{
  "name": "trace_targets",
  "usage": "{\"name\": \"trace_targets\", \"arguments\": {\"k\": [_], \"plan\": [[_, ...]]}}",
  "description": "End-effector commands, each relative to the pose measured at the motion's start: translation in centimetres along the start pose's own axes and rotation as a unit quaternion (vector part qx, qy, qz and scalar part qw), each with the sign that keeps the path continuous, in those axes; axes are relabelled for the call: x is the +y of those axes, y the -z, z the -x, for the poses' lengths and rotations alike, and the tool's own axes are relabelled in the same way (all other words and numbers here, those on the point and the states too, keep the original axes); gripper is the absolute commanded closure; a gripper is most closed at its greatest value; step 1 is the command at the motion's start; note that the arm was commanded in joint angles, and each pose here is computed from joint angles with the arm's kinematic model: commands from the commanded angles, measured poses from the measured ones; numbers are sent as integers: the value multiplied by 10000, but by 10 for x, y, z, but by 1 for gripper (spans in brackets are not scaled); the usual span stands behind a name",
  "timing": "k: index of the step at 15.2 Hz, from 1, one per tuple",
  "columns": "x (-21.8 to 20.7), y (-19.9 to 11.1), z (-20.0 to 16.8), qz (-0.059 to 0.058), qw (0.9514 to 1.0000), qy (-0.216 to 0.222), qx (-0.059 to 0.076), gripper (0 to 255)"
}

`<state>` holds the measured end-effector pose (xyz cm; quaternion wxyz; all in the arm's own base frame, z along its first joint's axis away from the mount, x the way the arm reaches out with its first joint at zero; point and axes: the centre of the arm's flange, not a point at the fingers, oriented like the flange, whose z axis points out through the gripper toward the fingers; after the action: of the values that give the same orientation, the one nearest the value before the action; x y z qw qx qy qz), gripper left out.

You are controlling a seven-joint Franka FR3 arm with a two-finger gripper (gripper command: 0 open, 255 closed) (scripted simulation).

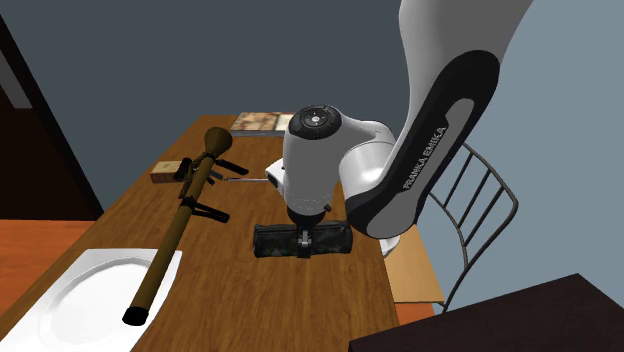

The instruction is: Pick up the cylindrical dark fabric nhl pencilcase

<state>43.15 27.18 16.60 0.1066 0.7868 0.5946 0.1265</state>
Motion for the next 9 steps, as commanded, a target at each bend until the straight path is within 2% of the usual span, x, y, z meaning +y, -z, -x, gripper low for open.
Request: {"name": "trace_targets", "arguments": {"k": [1, 9], "plan": [[0, 0, 0, -5, 10000, 0, -3, 255], [13, 40, -3, -5, 10000, 0, -3, 255]]}}
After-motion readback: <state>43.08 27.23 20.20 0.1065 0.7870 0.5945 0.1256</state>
